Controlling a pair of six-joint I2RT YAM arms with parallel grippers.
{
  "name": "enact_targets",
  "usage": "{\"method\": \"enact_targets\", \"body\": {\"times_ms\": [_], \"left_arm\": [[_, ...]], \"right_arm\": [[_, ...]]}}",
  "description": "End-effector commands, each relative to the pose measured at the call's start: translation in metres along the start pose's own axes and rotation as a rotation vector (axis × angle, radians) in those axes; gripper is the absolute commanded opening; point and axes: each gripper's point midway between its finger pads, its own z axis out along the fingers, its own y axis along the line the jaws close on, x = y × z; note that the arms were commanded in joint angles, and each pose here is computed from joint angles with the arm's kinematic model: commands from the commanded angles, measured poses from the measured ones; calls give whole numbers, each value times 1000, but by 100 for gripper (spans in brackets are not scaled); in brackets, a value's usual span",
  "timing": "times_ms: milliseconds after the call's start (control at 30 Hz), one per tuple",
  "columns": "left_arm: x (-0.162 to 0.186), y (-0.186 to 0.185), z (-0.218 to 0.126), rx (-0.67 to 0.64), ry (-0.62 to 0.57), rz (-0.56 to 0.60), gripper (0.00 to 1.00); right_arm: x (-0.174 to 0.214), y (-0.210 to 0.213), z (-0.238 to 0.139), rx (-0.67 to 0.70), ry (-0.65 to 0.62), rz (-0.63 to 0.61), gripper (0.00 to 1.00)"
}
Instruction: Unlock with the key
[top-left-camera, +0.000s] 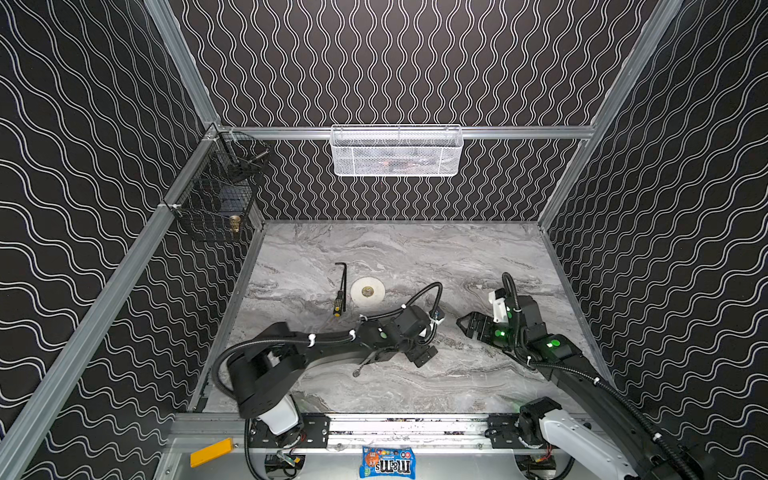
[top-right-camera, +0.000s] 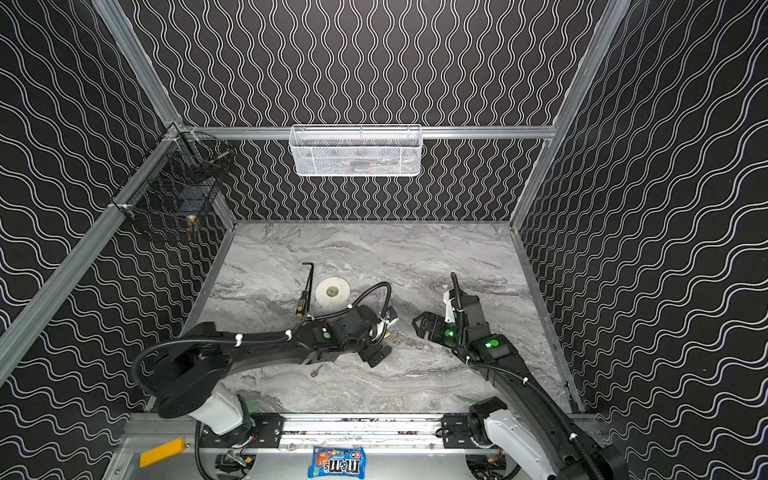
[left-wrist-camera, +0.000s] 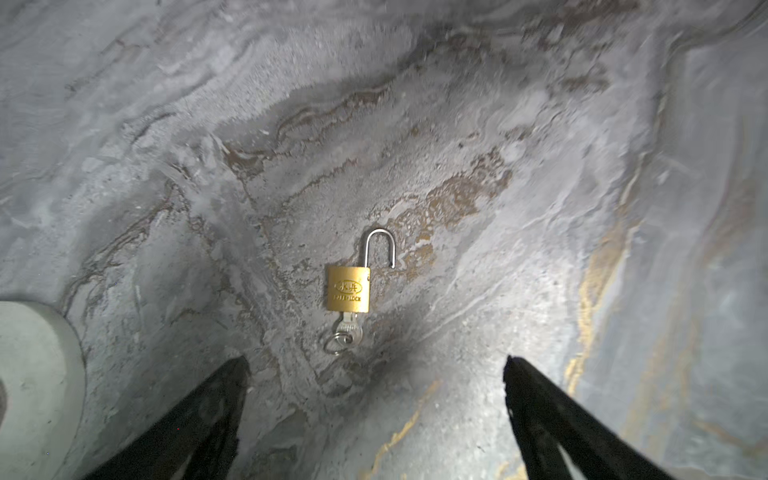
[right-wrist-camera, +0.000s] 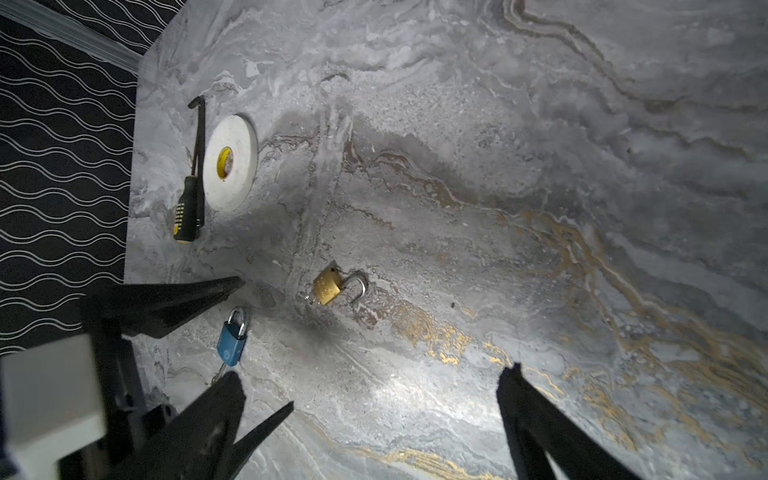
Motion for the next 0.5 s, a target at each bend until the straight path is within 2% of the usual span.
{"method": "enact_targets", "body": {"times_ms": [0, 133, 267, 467], "left_arm": [[-19, 9, -25, -14, -110, -130, 99], [-21, 39, -65, -109, -172, -305, 99], [-13, 53, -103, -140, -217, -411, 99], [23, 81, -140, -296, -134, -611, 99]], "right_arm": [[3, 2, -4, 8, 36, -44, 96], [2, 11, -5, -18, 55, -45, 96], [7, 21, -3, -22, 80, -57, 96], [39, 52, 5, -14, 143, -114, 96]]}}
